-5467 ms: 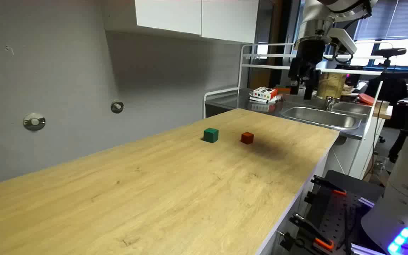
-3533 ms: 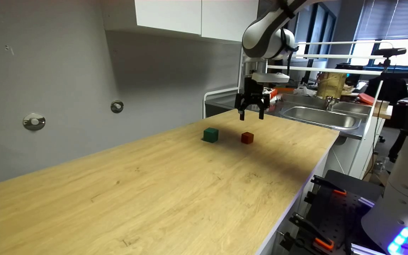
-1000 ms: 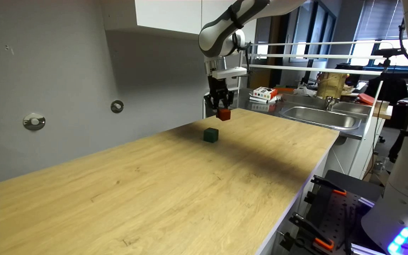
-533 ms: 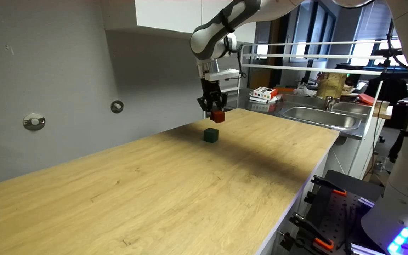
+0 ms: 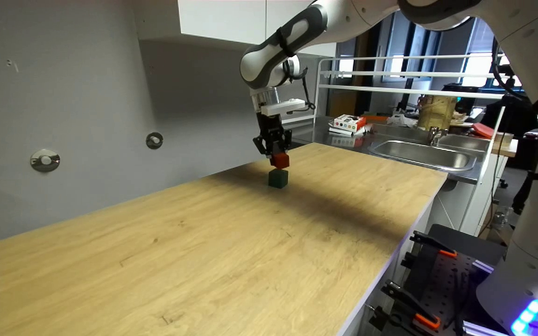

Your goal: Put the orange block on the green block

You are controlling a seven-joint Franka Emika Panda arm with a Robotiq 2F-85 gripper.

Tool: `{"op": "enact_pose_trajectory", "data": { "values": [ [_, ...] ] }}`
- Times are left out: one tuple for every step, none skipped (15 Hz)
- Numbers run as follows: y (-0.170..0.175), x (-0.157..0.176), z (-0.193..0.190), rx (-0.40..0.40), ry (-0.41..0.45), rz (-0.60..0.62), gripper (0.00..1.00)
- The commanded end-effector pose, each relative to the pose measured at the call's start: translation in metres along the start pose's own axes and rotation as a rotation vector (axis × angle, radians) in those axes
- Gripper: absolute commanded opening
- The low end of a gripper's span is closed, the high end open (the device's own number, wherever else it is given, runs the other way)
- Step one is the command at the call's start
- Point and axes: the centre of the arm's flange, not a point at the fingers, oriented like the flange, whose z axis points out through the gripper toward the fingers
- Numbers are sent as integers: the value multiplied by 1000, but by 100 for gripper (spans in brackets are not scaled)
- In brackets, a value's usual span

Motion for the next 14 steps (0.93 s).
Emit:
{"op": "enact_pose_trajectory", "data": {
  "values": [
    [-6,20,5,-24,-27,-7,18],
    [-6,23,10,-26,-33,-7,18],
    [-6,25,15,-26,-39,-6,18],
    [-6,28,21,-27,-46,-6,18],
    [-6,29,23,-28,-53,-6,44],
    [-6,30,22,-29,-56,-5,69],
    [-7,30,23,-30,-59,-6,69],
    [-7,30,23,-31,-60,-7,69],
    [-8,29,22,-32,-58,-10,76],
    [-8,28,21,-35,-60,-10,82],
    [-8,27,19,-36,-56,-12,90],
    [-8,26,17,-35,-55,-14,97],
    [-8,25,15,-34,-59,-18,100],
    [-8,23,14,-35,-62,-20,100]
  ]
}}
